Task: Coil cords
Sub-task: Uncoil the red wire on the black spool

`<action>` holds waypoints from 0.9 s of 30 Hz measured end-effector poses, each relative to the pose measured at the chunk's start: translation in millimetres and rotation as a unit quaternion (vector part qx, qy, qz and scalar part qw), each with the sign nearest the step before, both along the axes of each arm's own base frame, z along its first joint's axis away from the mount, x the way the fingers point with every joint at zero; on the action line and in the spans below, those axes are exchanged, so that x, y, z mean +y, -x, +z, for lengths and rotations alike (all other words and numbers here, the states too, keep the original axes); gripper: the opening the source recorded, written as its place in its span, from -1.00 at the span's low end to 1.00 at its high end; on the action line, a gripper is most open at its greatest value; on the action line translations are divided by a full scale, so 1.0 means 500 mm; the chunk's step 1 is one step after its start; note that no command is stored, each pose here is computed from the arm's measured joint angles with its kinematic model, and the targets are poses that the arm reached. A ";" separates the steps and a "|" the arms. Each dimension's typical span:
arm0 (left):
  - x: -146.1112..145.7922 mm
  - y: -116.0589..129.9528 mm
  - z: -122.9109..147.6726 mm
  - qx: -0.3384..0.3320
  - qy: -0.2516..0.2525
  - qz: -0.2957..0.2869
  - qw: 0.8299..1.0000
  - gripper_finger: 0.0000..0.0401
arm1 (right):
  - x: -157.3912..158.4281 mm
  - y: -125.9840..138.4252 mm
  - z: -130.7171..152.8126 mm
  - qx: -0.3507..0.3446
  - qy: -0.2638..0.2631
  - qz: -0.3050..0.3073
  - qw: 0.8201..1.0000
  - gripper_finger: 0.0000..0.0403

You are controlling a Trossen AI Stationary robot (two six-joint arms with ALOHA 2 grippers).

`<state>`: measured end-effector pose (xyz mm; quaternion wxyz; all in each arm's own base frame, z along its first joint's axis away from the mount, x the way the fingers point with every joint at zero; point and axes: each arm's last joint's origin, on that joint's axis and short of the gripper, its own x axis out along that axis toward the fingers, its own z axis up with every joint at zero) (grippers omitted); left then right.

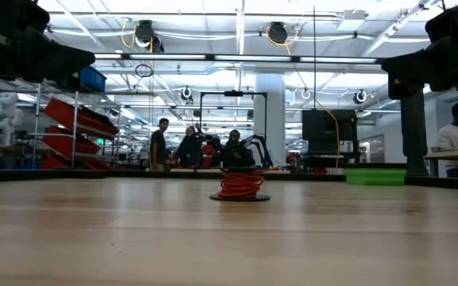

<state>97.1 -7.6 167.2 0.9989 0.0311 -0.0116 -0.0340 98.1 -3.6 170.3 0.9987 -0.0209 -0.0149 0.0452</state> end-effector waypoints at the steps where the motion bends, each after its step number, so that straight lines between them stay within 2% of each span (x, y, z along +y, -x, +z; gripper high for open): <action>1: 0.001 0.000 0.000 -0.001 -0.002 0.007 1.000 -0.99 | 0.000 0.000 0.000 0.000 0.000 0.000 1.000 -1.00; 3: 0.002 0.000 0.001 -0.003 0.000 0.021 1.000 -0.99 | 0.000 0.000 0.000 0.000 0.000 0.000 1.000 -1.00; 27: 0.003 0.000 0.002 -0.004 0.002 0.024 1.000 -0.99 | 0.000 0.000 0.000 0.000 0.000 0.000 1.000 -1.00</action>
